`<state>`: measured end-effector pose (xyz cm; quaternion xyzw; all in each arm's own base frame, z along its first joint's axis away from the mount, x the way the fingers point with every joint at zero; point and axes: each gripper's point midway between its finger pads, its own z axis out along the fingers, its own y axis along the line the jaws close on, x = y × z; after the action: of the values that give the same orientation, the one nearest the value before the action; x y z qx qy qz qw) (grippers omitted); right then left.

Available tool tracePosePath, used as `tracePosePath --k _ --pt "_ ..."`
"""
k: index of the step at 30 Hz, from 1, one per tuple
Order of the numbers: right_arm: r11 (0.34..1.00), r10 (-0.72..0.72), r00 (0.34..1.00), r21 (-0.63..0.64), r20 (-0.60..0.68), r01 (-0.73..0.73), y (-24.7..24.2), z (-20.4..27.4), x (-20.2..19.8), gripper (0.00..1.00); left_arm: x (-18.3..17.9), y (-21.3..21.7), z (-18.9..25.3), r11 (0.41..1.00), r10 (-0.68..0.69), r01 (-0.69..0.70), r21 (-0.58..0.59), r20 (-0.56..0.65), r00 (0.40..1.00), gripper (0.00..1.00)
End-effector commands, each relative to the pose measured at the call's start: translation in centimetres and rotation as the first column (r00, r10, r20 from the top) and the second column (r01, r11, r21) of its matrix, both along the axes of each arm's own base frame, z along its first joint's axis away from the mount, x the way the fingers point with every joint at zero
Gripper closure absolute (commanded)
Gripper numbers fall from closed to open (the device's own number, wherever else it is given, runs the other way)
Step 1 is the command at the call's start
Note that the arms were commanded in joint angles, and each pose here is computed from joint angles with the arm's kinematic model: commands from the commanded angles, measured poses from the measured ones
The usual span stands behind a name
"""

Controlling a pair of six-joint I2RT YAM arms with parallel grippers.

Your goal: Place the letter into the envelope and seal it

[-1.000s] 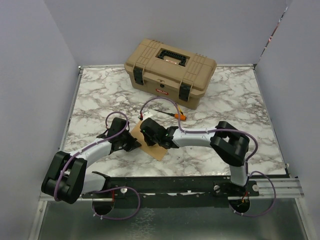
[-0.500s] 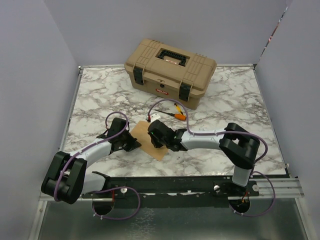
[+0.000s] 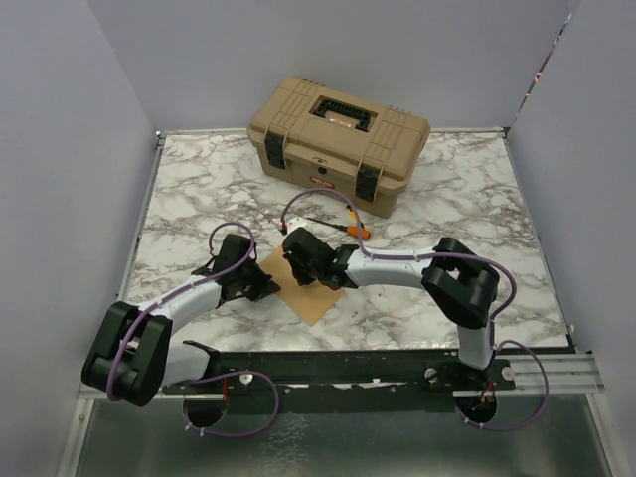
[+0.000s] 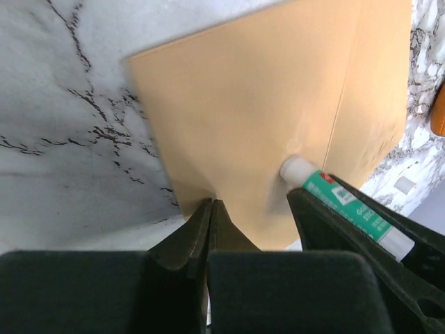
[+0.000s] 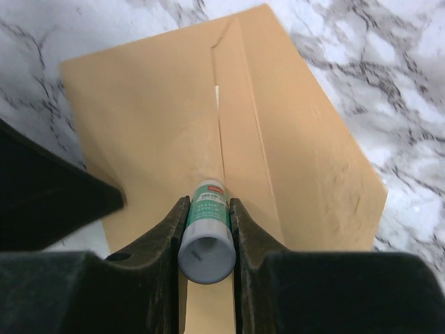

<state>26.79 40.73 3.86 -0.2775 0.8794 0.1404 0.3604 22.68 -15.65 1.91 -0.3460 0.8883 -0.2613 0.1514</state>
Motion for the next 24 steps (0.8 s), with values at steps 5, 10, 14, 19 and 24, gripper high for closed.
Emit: tracePosePath --k 5,10,14,19,24 --pt "0.992 -0.025 0.995 0.123 -0.096 0.037 -6.5 7.0 -1.6 0.99 -0.9 1.9 -1.5 0.994 -0.01 0.014 0.11 -0.036 0.999 1.0" --pt "0.974 -0.122 0.982 0.171 -0.144 0.146 -9.9 9.2 -2.4 0.99 0.2 1.1 0.0 0.991 -0.089 0.086 0.103 0.021 0.996 1.0" --pt "0.926 -0.261 0.941 0.22 -0.217 0.308 -13.4 9.0 -2.7 0.99 1.6 -0.3 3.0 0.983 -0.178 0.171 0.073 0.121 0.976 0.97" --pt "0.768 -0.394 0.857 0.394 -0.332 0.505 -17.7 11.1 -2.2 0.99 2.1 -2.3 6.5 0.97 -0.233 0.241 -0.017 0.198 0.952 0.9" --pt "0.602 -0.371 0.75 0.473 -0.548 0.643 -19.4 9.5 -1.8 1.0 2.5 -3.1 7.9 0.959 -0.264 0.281 -0.047 0.224 0.938 0.81"
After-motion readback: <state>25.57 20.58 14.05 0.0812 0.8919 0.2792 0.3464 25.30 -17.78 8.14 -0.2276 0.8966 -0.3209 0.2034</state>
